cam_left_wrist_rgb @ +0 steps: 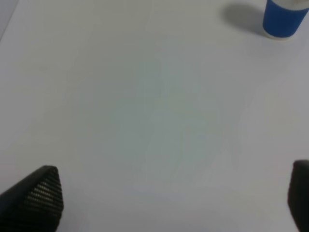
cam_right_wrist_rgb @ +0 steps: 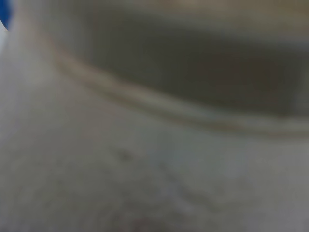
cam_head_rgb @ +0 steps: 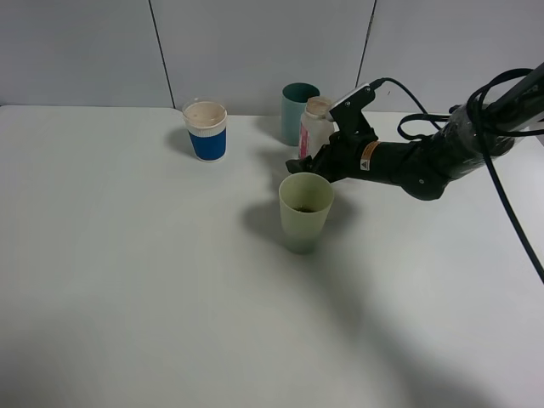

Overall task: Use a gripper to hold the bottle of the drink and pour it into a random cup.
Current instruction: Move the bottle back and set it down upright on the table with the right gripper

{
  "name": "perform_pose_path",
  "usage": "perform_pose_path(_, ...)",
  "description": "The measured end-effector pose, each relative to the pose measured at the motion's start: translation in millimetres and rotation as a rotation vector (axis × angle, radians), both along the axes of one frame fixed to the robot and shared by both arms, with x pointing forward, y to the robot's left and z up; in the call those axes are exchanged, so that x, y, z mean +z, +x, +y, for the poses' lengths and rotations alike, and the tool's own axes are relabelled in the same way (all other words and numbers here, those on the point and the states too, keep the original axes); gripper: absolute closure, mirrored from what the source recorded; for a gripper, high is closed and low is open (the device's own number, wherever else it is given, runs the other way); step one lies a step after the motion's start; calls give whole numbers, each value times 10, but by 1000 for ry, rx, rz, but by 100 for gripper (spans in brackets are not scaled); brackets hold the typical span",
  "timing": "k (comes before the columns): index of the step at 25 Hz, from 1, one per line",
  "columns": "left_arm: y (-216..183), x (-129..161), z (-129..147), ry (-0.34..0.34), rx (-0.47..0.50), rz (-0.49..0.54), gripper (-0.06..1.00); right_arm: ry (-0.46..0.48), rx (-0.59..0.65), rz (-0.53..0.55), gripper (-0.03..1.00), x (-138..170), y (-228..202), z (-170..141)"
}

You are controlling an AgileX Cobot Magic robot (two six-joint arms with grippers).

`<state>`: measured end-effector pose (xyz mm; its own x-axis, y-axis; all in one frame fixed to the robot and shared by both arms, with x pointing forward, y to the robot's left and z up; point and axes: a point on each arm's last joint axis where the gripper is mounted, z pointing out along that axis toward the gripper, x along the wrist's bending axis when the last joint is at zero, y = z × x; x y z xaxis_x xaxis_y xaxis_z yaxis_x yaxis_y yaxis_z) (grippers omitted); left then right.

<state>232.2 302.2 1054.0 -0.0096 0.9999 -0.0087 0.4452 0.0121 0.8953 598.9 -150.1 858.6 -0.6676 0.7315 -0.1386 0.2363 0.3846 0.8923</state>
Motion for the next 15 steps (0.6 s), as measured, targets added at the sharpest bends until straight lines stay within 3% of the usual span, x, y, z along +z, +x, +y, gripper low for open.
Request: perform_pose_path(15,0,0,0,0,0,0,2,1,5,2,21,-1,-10,23)
